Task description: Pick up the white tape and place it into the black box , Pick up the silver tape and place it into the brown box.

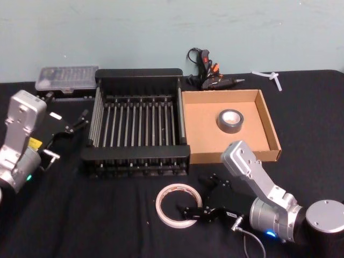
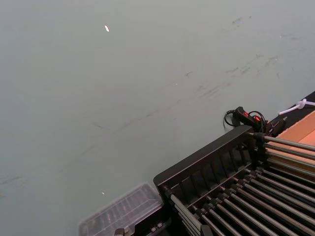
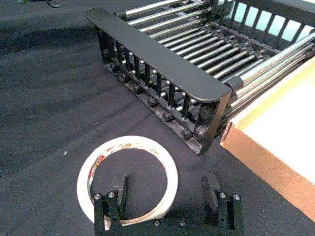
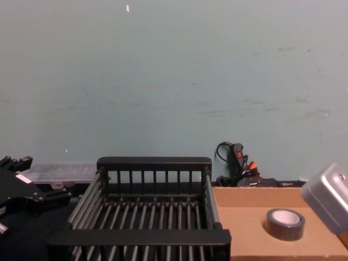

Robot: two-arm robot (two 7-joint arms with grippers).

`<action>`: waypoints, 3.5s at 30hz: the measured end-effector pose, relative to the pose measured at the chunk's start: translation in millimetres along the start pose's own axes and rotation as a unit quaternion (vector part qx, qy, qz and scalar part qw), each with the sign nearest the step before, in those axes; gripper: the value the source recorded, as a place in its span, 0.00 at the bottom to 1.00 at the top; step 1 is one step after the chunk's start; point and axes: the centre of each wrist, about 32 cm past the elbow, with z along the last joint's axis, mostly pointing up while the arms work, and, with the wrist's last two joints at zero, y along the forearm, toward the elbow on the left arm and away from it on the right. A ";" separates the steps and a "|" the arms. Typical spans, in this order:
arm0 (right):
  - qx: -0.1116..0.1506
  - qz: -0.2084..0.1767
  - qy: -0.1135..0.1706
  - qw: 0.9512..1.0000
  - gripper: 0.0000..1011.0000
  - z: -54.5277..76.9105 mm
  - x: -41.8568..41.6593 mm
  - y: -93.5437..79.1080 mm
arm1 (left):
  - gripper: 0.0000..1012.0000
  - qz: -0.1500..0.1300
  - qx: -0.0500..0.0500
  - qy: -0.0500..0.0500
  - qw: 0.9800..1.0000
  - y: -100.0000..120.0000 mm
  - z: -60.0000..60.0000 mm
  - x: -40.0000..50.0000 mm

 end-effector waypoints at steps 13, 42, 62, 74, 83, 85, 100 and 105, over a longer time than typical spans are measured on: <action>0.000 -0.001 0.000 1.000 0.98 0.0 0.2 -0.2 | 0.99 0.000 0.000 0.000 1.000 0.0 0.0 0.0; 0.001 0.000 0.000 1.000 0.15 0.0 0.1 -0.4 | 0.99 0.000 0.000 0.000 1.000 0.0 0.0 0.0; 0.009 0.008 0.005 1.000 0.07 1.0 2.0 -4.3 | 0.99 0.000 0.000 0.000 1.000 0.0 0.0 0.0; 0.036 0.019 0.003 0.999 0.07 10.2 2.5 -17.1 | 0.99 0.000 0.000 0.000 1.000 0.0 0.0 0.0; 0.074 0.035 -0.003 0.997 0.07 26.3 6.1 -33.7 | 0.99 0.000 0.000 0.000 1.000 0.0 0.0 0.0; 0.081 0.036 -0.005 0.996 0.07 29.6 7.0 -36.3 | 0.99 0.000 0.000 0.000 1.000 0.0 0.0 0.0; 0.141 0.014 -0.014 0.990 0.07 62.5 23.3 -33.7 | 0.99 0.000 0.000 0.000 1.000 0.0 0.0 0.0; 0.150 -0.002 -0.009 0.989 0.07 71.4 29.5 -22.7 | 0.99 0.000 0.000 0.000 1.000 0.0 0.0 0.0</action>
